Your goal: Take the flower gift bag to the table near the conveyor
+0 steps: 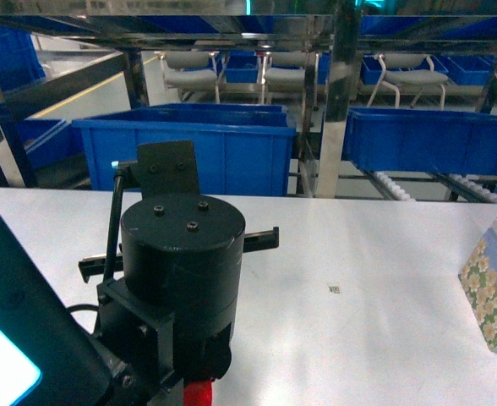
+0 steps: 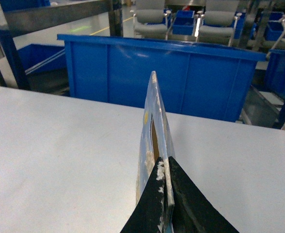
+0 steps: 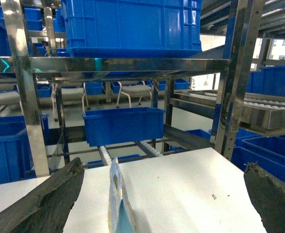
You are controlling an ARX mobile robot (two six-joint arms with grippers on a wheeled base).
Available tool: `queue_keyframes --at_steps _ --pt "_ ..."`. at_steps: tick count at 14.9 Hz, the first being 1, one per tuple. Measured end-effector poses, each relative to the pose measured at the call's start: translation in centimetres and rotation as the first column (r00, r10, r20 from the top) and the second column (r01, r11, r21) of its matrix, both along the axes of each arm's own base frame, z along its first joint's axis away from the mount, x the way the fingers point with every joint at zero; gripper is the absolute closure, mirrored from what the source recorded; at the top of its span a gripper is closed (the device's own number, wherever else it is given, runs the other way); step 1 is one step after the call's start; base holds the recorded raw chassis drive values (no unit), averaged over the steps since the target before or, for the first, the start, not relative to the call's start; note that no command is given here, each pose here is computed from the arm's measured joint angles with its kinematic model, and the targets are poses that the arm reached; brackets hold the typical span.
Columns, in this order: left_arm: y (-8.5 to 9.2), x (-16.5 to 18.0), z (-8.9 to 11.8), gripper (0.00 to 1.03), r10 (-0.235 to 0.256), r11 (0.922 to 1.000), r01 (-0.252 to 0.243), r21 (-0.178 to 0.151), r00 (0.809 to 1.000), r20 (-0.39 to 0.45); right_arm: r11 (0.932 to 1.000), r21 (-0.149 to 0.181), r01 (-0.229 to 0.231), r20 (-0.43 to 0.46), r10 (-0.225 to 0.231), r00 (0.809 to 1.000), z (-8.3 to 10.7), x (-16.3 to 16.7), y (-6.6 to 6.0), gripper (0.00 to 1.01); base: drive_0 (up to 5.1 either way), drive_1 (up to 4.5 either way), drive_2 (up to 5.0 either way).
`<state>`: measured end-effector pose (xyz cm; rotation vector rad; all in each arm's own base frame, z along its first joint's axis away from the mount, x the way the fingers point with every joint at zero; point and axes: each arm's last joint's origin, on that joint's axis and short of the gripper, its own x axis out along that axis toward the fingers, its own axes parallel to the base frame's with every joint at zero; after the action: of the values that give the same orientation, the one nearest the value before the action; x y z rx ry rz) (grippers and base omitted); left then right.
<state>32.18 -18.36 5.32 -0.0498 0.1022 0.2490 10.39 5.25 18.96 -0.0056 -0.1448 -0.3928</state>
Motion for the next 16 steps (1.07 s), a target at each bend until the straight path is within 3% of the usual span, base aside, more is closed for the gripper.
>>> queue_keyframes --at_steps 2,4,5,8,10,12,13,16 --pt "0.0 -0.6 0.1 0.99 -0.025 0.9994 0.025 0.025 1.0 -0.015 1.0 0.0 0.0 0.0 0.0 1.0 0.0 0.0 0.0 0.03 0.0 0.0 0.0" --pt "0.3 -1.3 0.5 0.74 -0.036 0.9975 0.038 0.059 0.999 -0.029 1.0 -0.001 0.0 0.0 0.0 1.0 0.0 0.0 0.0 0.03 0.0 0.0 0.0" --pt "0.4 -1.5 1.0 0.65 -0.04 0.9975 0.042 0.056 0.999 -0.025 1.0 0.0 0.0 0.0 0.0 1.0 0.0 0.0 0.0 0.03 0.0 0.0 0.0" --pt "0.6 -1.8 1.8 0.52 -0.043 0.9973 0.044 0.059 0.999 -0.013 1.0 0.0 0.0 0.0 0.0 1.0 0.0 0.0 0.0 0.03 0.0 0.0 0.0" --pt "1.2 -2.2 3.0 0.29 -0.051 0.9971 0.051 0.057 0.999 0.002 1.0 0.0 0.0 0.0 0.0 1.0 0.0 0.0 0.0 0.03 0.0 0.0 0.0" --pt "3.1 -2.5 4.6 0.03 -0.069 0.9973 0.068 0.026 0.997 0.023 1.0 0.0 0.0 0.0 0.0 1.0 0.0 0.0 0.0 0.03 0.0 0.0 0.0" --pt "4.5 -3.1 5.6 0.06 -0.069 0.9976 0.069 0.006 0.997 0.039 1.0 -0.001 0.0 0.0 0.0 1.0 0.0 0.0 0.0 0.03 0.0 0.0 0.0" --pt "8.2 -6.5 6.4 0.05 -0.067 0.9977 0.067 0.007 0.998 0.012 1.0 -0.001 0.0 0.0 0.0 1.0 0.0 0.0 0.0 0.03 0.0 0.0 0.0"
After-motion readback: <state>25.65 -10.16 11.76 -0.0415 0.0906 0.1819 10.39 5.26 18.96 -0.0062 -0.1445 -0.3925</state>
